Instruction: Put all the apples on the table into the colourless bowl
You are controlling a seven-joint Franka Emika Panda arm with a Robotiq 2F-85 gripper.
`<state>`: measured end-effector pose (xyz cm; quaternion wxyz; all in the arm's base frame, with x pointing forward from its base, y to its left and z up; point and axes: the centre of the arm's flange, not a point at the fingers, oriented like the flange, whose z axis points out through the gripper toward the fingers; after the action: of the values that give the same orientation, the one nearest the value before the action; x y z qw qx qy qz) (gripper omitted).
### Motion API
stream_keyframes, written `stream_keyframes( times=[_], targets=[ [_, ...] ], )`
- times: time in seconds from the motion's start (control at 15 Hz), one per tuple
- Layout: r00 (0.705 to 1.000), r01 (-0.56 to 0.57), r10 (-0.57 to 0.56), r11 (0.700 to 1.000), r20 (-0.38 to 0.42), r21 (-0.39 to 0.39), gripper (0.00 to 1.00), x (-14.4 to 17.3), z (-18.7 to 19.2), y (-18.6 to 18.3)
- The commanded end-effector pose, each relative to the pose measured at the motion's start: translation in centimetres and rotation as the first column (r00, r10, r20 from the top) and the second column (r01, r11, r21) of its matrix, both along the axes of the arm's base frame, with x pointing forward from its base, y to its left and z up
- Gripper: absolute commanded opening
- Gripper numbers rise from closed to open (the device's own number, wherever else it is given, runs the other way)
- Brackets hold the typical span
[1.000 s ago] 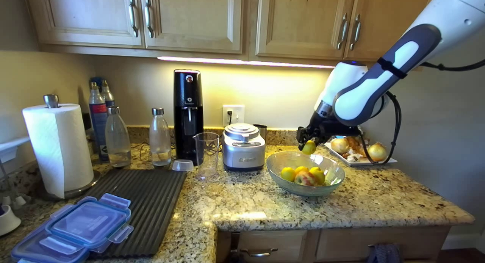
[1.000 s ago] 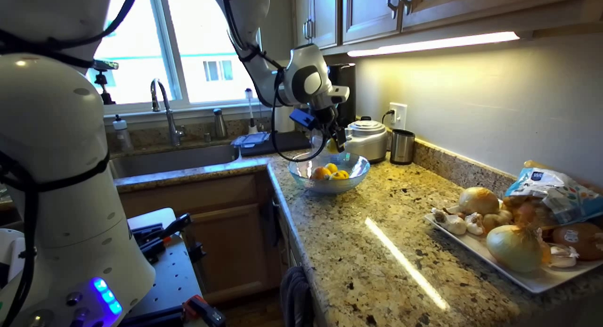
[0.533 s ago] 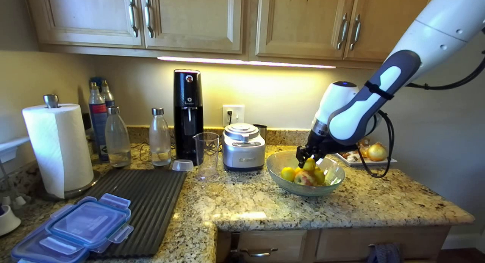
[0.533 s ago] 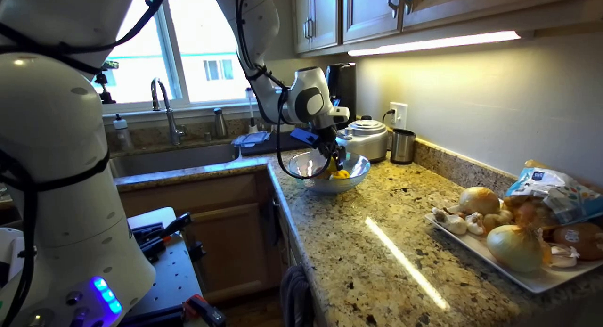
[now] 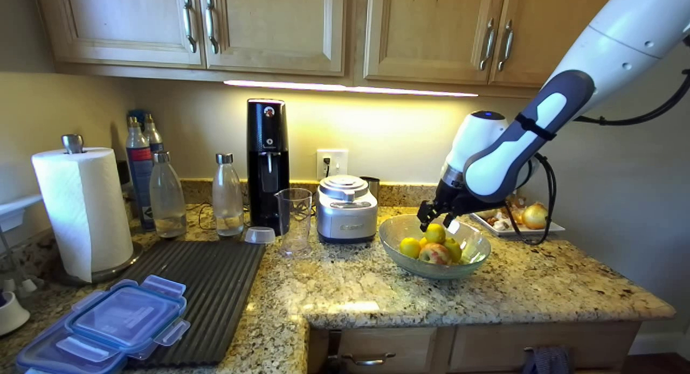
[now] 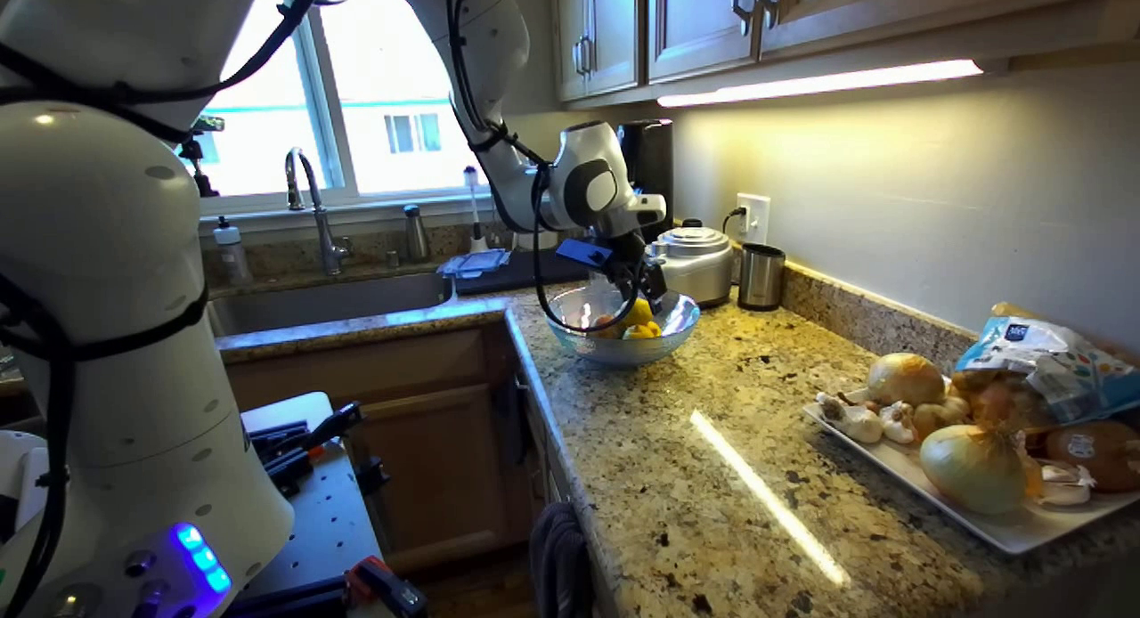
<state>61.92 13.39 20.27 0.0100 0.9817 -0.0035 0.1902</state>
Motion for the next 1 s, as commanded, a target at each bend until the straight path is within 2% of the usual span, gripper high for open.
stream_keyframes(
  times=[0.0,0.2,0.6,0.8,0.87,0.93],
  targets=[
    [1.000,-0.006,0.006,1.000,-0.012,-0.028,1.00,-2.4,4.6,-1.1],
    [0.999,-0.002,0.002,1.000,-0.032,-0.019,1.00,-3.1,7.3,-2.0],
    [0.989,-0.015,0.013,1.000,-0.148,-0.009,1.00,-4.5,11.3,-3.1],
    [0.985,-0.007,0.007,1.000,-0.172,-0.003,1.00,-4.8,12.4,-3.6],
    [0.990,0.003,-0.005,1.000,-0.143,-0.011,1.00,-3.0,11.1,-2.6],
    [0.989,0.005,-0.006,1.000,-0.147,-0.010,1.00,-3.1,11.3,-2.8]
  ],
)
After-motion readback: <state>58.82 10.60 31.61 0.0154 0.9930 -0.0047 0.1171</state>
